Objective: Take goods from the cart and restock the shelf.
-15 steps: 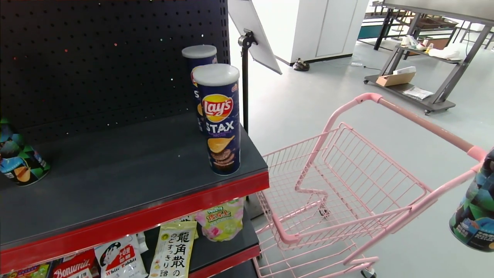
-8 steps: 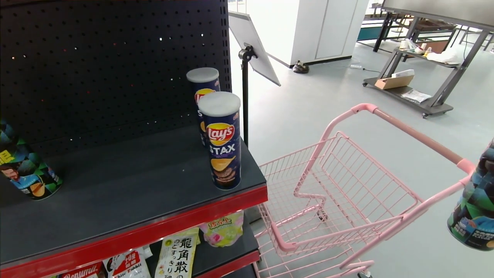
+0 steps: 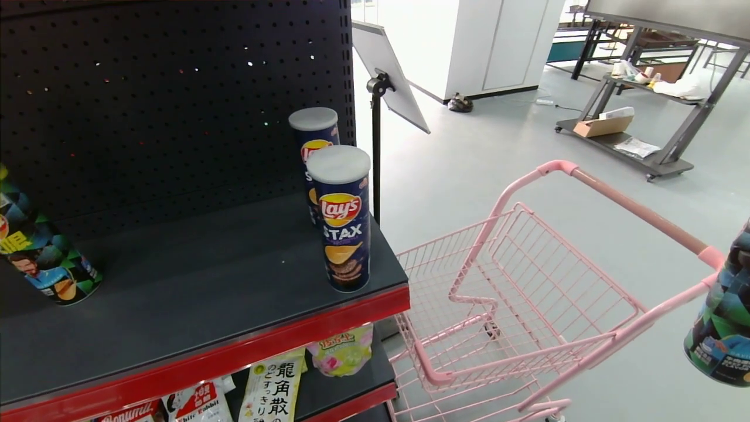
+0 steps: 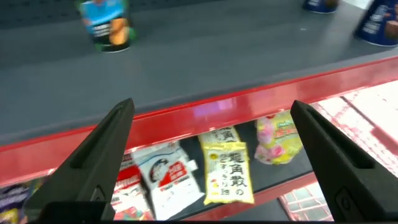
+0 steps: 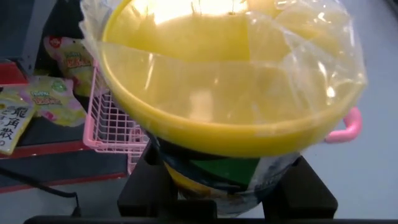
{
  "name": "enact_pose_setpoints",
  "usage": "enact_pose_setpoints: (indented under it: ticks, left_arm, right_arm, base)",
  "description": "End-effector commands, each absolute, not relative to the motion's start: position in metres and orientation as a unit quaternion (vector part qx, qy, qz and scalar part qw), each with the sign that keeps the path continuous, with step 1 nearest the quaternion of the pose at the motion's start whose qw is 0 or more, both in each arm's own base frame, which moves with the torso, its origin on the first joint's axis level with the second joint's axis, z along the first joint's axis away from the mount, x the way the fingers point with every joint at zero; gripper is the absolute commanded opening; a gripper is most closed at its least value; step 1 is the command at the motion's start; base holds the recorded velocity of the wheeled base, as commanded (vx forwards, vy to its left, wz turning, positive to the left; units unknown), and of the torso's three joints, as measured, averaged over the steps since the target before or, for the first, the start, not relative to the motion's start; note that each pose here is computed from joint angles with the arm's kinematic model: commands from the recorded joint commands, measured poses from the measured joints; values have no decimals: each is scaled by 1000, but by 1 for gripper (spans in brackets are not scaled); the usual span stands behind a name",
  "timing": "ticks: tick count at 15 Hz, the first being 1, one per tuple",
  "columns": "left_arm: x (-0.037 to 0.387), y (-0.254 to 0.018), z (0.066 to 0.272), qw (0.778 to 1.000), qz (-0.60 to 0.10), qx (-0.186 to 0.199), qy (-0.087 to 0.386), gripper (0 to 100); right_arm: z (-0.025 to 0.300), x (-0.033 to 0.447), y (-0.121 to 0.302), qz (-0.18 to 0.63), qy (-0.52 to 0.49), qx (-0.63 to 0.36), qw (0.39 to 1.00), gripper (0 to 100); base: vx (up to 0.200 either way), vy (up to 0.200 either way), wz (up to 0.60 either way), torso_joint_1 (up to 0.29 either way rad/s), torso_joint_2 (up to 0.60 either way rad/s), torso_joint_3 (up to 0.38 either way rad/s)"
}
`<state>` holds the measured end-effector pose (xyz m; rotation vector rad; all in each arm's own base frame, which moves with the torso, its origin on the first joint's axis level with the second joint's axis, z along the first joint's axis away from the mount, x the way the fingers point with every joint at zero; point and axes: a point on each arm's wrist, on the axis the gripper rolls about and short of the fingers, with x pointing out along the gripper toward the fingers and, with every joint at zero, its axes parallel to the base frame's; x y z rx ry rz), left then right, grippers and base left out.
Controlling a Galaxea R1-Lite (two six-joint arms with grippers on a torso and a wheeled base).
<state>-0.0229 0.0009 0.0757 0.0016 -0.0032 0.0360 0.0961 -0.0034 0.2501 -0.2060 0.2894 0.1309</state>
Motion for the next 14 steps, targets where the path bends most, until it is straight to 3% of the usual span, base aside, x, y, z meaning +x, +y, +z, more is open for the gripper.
enact_pose_setpoints:
  ticks: [1, 3, 14]
  left_arm:
    - [-23, 1, 76, 1000, 18, 1, -2, 100]
    - [-23, 1, 76, 1000, 18, 1, -2, 100]
    - [-23, 1, 76, 1000, 18, 1, -2, 100]
  right_arm:
    - [250, 97, -3, 66, 145, -102, 982, 0]
    - [248, 96, -3, 66, 148, -102, 982, 0]
    - [223, 67, -2, 59, 145, -102, 982, 0]
  base:
    - [0, 0, 600, 2, -7, 2]
    - [0, 0, 600, 10, 5, 2]
    - [0, 0, 0, 0, 0, 0]
